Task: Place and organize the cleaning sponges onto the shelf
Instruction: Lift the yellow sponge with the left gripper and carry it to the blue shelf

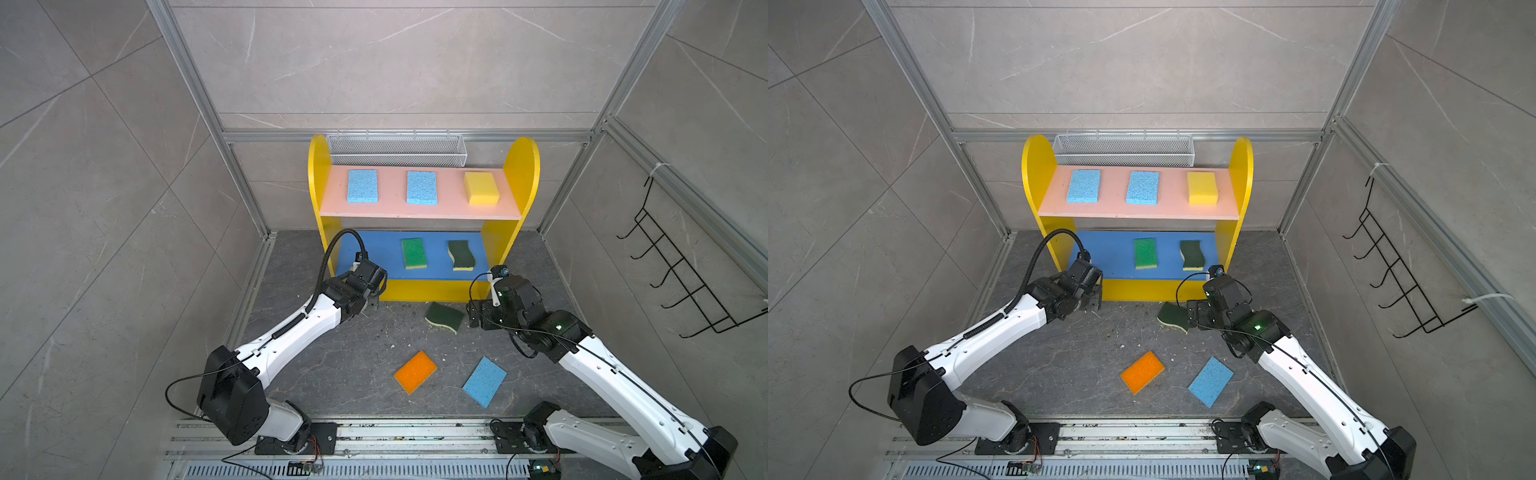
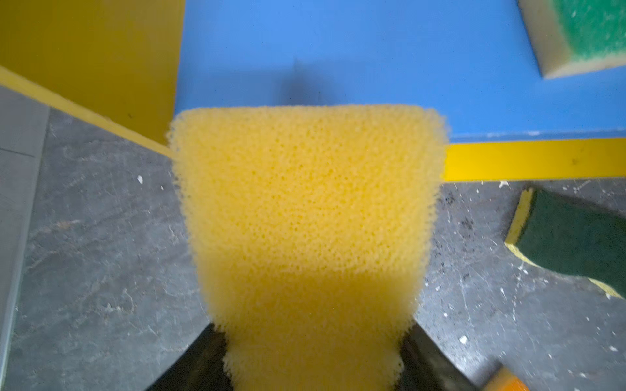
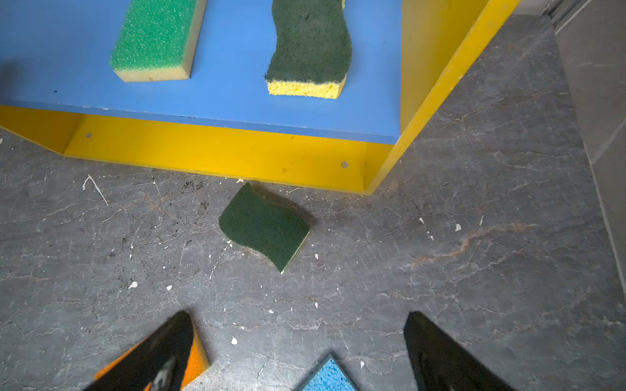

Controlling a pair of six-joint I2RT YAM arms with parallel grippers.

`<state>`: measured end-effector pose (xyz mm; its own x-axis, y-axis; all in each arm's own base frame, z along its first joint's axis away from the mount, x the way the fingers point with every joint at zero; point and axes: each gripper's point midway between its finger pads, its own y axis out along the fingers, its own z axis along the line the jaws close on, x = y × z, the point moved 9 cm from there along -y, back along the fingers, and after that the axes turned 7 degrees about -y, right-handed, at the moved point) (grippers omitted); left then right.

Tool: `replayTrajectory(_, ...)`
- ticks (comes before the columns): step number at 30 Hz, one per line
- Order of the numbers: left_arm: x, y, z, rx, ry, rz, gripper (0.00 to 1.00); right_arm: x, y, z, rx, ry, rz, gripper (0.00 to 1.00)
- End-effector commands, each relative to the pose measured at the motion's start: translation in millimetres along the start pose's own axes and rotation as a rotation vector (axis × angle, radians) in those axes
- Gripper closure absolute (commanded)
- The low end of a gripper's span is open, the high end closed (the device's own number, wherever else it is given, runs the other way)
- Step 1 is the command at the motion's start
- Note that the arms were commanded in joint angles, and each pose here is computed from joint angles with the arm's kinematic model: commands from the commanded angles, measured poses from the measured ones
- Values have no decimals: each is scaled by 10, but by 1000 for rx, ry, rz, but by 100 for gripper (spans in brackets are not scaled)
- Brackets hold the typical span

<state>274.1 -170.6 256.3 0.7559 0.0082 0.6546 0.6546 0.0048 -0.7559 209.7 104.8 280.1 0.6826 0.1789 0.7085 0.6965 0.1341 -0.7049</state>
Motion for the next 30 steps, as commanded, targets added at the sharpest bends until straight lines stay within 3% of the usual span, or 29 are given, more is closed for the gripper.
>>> replayTrajectory(1, 269, -34, -8, 2, 38, -165, 36, -9, 19, -4, -2, -12, 27, 0)
replayTrajectory(14, 558, 229, -14, 11, 1, -316, 36, 30, 113, 36, 5, -18, 52, 1)
replayTrajectory(30, 743, 663, -36, -10, -56, -315, 37, 72, 192, 71, 17, -26, 80, 0)
